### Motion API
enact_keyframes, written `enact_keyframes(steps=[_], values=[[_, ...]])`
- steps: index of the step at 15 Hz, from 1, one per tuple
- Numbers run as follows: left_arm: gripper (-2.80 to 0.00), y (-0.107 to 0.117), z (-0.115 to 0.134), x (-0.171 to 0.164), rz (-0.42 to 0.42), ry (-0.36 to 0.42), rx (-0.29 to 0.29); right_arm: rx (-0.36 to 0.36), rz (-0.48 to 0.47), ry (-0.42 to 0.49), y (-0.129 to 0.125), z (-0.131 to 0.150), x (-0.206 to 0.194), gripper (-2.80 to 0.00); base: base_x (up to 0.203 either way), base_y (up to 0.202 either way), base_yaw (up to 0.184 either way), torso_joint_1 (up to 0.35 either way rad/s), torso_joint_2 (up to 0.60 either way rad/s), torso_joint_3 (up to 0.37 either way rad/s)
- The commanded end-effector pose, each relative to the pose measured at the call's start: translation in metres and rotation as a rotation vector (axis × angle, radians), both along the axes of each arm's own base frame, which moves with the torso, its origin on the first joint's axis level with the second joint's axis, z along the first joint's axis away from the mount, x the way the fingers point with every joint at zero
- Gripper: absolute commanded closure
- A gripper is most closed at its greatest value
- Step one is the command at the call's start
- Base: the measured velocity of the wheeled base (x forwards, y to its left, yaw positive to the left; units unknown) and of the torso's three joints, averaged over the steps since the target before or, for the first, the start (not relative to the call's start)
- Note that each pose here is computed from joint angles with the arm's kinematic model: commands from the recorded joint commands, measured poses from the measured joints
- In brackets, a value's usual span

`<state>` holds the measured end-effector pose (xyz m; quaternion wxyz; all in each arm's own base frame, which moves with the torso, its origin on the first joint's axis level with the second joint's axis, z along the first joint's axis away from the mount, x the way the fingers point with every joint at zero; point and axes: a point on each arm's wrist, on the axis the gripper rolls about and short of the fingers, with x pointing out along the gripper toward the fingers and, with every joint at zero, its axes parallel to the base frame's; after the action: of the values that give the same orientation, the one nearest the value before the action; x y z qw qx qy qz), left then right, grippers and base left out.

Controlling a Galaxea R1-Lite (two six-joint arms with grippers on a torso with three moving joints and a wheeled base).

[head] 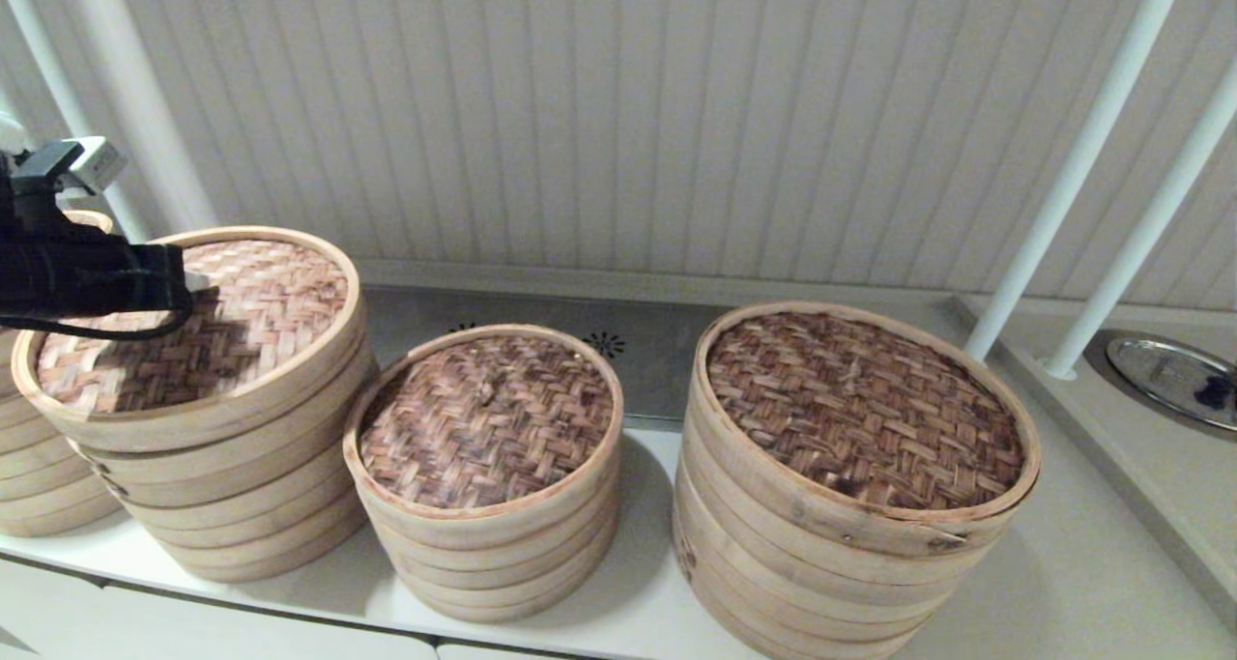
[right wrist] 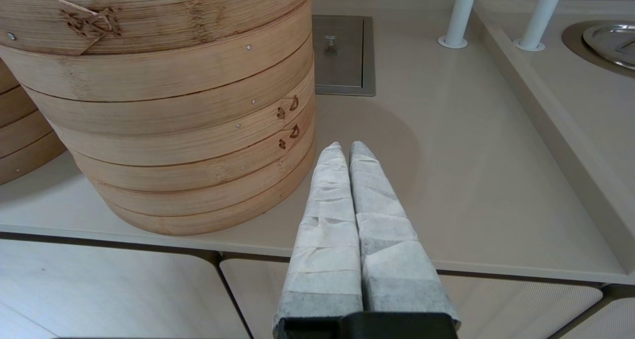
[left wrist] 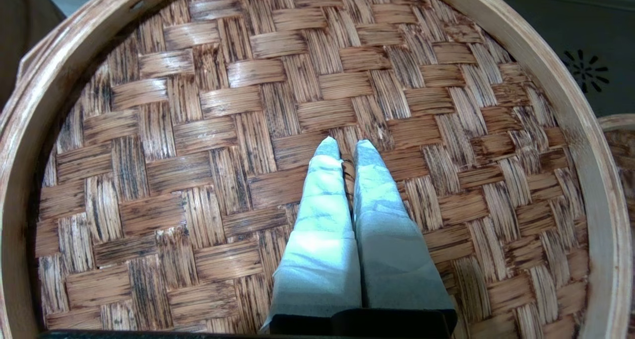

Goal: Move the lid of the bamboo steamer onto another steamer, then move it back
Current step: Put the steamer

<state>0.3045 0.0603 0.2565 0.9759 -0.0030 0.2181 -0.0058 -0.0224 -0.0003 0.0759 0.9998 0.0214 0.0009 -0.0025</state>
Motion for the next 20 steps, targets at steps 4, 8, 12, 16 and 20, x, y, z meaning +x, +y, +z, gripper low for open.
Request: enact_keyframes(steps=[4, 8, 12, 16, 20], values=[[0.0, 0.012, -0.005, 0.001, -0.015, 0.01, -0.033, 0.0, 0.0, 0.003, 0.0, 0.0, 0.0, 0.0, 0.0, 0.0, 0.0, 0.0, 0.0, 0.0], [0.0, 0.018, -0.008, 0.001, 0.002, 0.017, -0.035, 0.0, 0.0, 0.003, 0.0, 0.0, 0.0, 0.0, 0.0, 0.0, 0.0, 0.0, 0.0, 0.0], [0.0, 0.02, -0.012, 0.005, 0.002, 0.028, -0.04, 0.0, 0.0, 0.003, 0.0, 0.0, 0.0, 0.0, 0.0, 0.0, 0.0, 0.0, 0.0, 0.0], [0.0, 0.022, -0.02, 0.012, 0.004, 0.052, -0.046, 0.0, 0.0, 0.003, 0.0, 0.0, 0.0, 0.0, 0.0, 0.0, 0.0, 0.0, 0.0, 0.0], [0.0, 0.023, -0.023, 0.012, 0.005, 0.062, -0.049, 0.0, 0.0, 0.003, 0.0, 0.0, 0.0, 0.0, 0.0, 0.0, 0.0, 0.0, 0.0, 0.0]])
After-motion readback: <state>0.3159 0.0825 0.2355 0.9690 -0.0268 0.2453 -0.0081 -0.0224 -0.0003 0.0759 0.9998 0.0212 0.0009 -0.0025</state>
